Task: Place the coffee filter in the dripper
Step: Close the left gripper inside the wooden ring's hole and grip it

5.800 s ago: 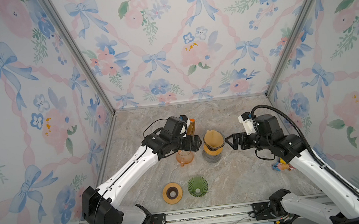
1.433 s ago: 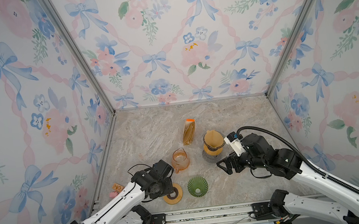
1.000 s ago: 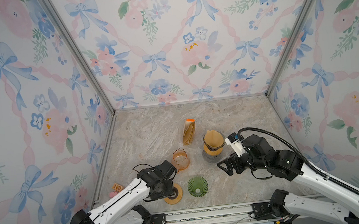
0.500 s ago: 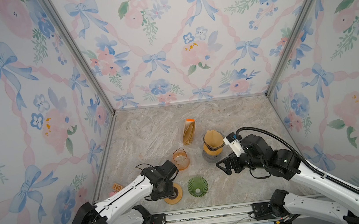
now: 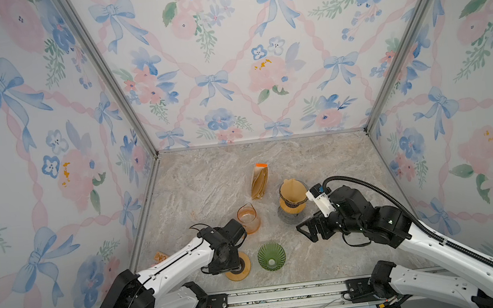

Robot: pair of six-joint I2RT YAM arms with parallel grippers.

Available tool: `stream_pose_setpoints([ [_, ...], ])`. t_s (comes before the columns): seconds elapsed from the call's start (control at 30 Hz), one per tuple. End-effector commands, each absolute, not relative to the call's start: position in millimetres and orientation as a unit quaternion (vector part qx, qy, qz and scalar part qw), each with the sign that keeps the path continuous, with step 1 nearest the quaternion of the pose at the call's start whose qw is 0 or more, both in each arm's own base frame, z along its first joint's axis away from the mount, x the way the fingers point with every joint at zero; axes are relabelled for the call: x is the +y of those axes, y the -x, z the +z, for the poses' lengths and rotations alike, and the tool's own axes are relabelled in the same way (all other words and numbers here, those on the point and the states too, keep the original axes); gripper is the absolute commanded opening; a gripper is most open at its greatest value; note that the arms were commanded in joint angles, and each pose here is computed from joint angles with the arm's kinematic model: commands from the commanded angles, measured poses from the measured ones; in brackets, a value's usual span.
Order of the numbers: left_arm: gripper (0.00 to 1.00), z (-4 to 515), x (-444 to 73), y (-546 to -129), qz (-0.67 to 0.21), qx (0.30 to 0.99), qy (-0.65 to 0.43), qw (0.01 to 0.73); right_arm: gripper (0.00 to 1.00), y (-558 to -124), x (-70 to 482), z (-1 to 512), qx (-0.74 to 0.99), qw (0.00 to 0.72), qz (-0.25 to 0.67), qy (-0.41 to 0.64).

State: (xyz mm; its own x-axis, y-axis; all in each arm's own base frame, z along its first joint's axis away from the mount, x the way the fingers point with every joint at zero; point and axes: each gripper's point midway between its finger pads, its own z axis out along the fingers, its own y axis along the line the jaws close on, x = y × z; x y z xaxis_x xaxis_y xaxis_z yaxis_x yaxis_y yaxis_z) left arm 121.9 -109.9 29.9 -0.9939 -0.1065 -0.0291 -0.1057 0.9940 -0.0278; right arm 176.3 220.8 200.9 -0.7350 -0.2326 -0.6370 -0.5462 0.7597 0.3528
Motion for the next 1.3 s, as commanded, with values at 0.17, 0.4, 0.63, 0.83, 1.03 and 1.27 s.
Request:
stream_pose_setpoints([
  [0.17,0.44,32.8,-115.4,-130.3,-0.02,0.997,0.064,0.03,0.96,-174.6,216.8,198.5,0.89,0.302,0.264,0.217],
  [0.4,0.36,40.8,-114.0,-140.8,-0.02,0.994,0.087,0.056,0.96,-174.2,214.7,199.2,0.89,0.304,0.263,0.215],
  [0.63,0.33,51.9,-103.8,-157.9,-0.032,0.987,0.13,0.085,0.96,-174.4,215.6,197.3,0.889,0.305,0.268,0.21],
  [0.83,0.3,62.1,-86.8,-177.5,-0.036,0.979,0.166,0.116,0.96,-174.5,215.6,195.7,0.89,0.304,0.266,0.212],
  [1.03,0.3,61.4,-77.2,-198.6,-0.057,0.967,0.205,0.138,0.96,-175.0,216.1,195.5,0.89,0.304,0.266,0.212],
  [1.27,0.29,50.7,-69.9,-210.3,-0.056,0.964,0.219,0.142,0.96,-174.5,215.0,195.1,0.891,0.304,0.265,0.211],
])
